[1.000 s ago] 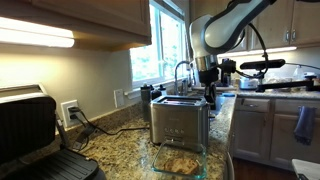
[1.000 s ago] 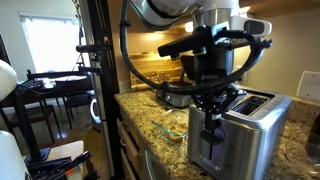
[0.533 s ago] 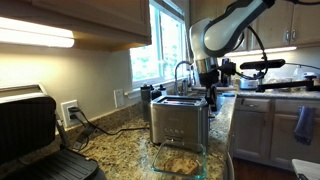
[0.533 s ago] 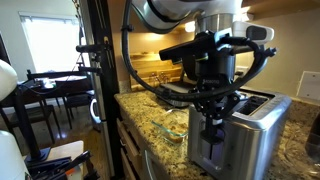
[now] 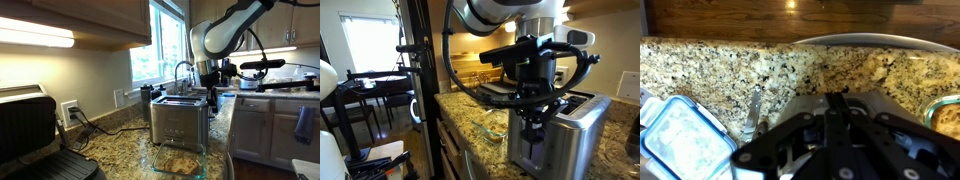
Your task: Put one slice of bread in the bread toaster then push the lever down
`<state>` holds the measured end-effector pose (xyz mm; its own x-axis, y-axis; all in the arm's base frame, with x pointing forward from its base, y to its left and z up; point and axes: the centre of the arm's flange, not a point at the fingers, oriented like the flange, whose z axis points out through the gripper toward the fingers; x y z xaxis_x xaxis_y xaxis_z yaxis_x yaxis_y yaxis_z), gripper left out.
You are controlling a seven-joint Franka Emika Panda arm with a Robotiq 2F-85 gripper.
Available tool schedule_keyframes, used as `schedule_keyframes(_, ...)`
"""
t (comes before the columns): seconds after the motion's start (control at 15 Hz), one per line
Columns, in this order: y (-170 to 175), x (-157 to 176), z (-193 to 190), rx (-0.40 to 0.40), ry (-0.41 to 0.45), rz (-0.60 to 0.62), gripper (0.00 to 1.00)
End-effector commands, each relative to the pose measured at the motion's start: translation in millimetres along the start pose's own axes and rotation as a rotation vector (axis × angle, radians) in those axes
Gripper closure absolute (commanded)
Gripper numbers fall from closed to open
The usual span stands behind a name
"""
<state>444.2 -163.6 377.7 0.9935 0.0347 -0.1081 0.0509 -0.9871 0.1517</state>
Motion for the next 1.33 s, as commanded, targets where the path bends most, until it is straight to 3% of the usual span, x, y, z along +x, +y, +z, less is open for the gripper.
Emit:
schedule_keyframes(0.0, -5, 4, 17, 0.011, 0.037, -0.006, 0.96)
schedule_keyframes(1.27, -9, 3, 31, 0.022, 0.034, -0.011, 0.95)
